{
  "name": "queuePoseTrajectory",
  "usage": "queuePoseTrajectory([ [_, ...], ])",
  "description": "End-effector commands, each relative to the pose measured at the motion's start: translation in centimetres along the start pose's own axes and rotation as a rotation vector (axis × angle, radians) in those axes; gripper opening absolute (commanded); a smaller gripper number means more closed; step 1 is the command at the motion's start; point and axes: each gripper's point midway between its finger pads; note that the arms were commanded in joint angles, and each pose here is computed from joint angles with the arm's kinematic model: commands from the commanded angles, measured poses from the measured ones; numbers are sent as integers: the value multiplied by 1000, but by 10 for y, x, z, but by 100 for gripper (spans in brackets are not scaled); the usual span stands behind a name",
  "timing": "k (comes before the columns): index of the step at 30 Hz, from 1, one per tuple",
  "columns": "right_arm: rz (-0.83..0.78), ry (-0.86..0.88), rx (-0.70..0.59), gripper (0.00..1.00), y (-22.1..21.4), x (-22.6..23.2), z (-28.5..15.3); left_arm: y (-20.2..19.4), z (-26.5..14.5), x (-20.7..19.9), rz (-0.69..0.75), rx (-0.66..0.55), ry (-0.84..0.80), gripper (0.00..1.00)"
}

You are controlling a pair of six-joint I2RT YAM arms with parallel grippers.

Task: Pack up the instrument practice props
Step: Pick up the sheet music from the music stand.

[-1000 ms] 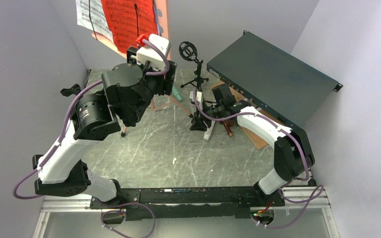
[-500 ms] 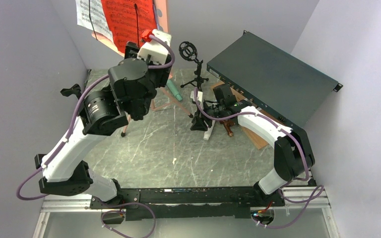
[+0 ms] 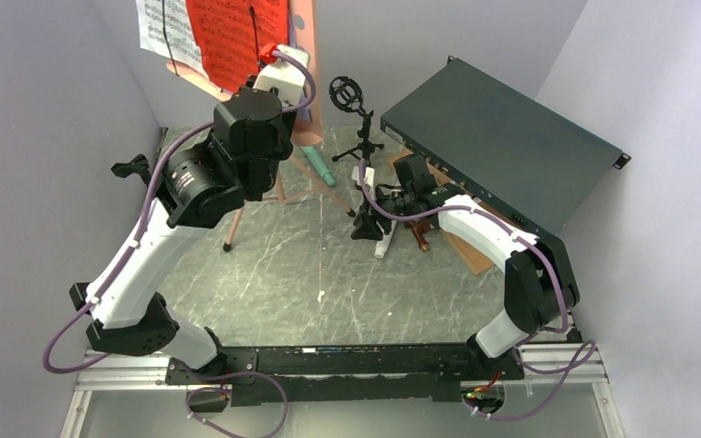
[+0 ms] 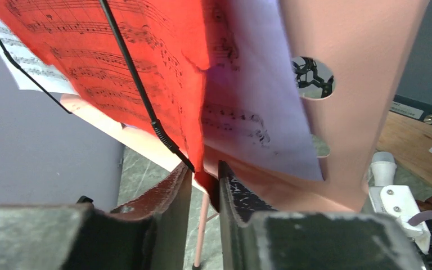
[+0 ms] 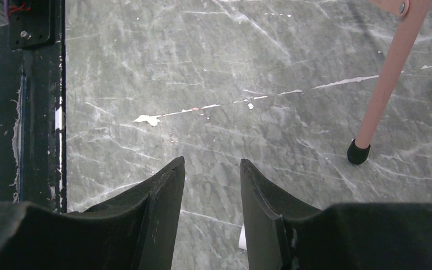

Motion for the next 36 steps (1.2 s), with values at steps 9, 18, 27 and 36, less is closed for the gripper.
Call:
queuePoseTrajectory([
  [9,-47,31,-34,44,11,10,-7,36,-35,-4,-157,-178,-232,0],
  [18,-51,44,-30,44,10,13,-7,51,-62,-5,-226,-283,-367,0],
  [27,-140,150,-29,50,24,42,-23,44,-64,-7,-297,-245,-372,0],
  [36,-246,96,-135,84,146,90,-85,51,-58,4,-313,-250,-307,0],
])
Point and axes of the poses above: each gripper's point midway between its finger pads, its own z axis out along the fingers, its own x axis along the line the jaws close on, y = z × x, and after that the axes turned 11 degrees about z, right-handed
